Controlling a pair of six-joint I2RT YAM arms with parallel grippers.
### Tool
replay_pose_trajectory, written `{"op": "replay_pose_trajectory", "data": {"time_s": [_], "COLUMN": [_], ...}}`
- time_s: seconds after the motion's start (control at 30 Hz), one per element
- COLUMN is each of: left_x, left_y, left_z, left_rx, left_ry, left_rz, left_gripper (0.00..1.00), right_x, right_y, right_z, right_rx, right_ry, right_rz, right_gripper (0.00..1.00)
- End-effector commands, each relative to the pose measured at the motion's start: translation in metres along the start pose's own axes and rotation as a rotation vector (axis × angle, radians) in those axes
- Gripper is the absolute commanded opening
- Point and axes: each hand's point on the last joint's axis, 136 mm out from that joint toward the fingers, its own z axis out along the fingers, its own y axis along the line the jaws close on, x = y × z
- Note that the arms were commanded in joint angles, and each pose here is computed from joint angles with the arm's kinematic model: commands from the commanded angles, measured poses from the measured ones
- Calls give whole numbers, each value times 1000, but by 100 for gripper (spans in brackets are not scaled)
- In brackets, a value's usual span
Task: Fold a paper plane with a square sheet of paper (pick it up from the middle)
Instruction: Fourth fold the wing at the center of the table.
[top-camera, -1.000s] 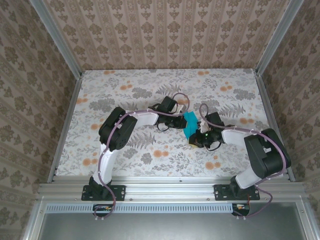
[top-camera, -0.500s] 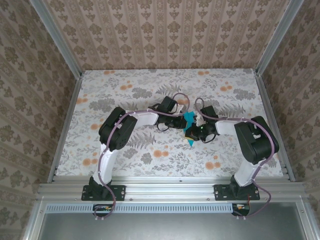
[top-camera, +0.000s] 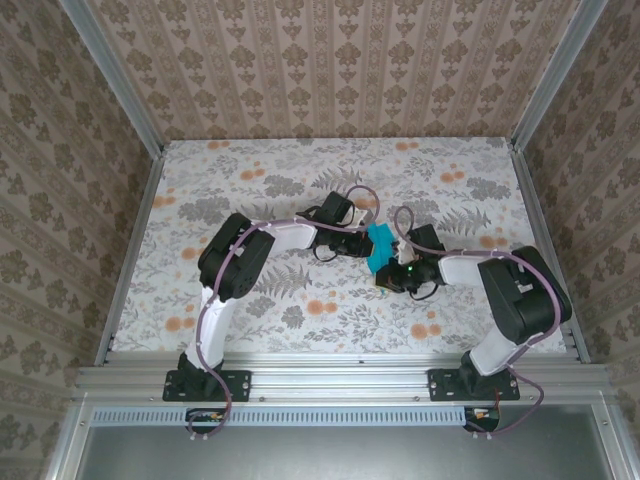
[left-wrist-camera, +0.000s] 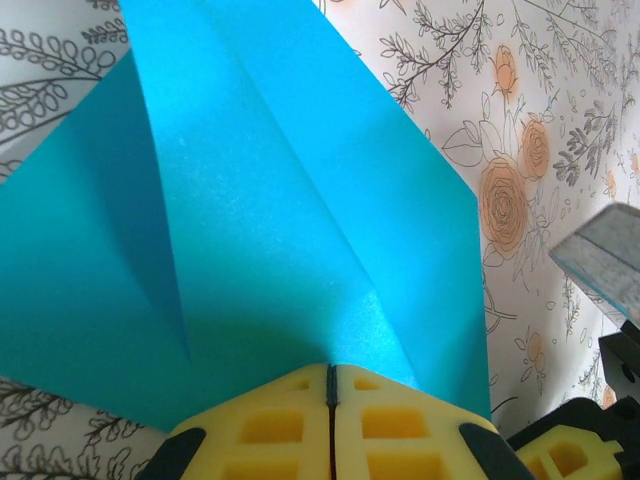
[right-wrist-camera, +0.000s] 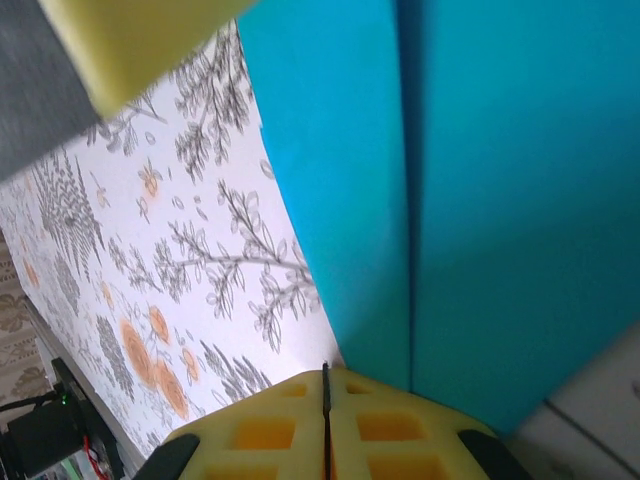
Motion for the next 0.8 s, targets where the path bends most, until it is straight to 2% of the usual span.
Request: {"op": "replay_pose_trajectory", "data": {"time_s": [0.0,0.17,0.4,0.6,0.77], "left_x": [41,36,33,29,23], "left_y": [69,62,52,45,40], "left_z": [19,19,20,16,12], "left_rx": [-182,-165,-137,-124,-107], "left_ry": [105,106,104,89,77], "left_rz": [-74,-65,-51,-43,-36], "left_gripper": [7,7,7,8,8], "right_x": [47,43,-14,-46,-58], "right_y": [-32,-9,26,25,14], "right_z": [-2,-15,-27,-8,4], "right_rx": [120,54,-6,-8,4], "right_ry": [106,76,-27,-23,-7], "right_rz": [100,84,27,21,29], "right_gripper": [10,10,10,10,10]}}
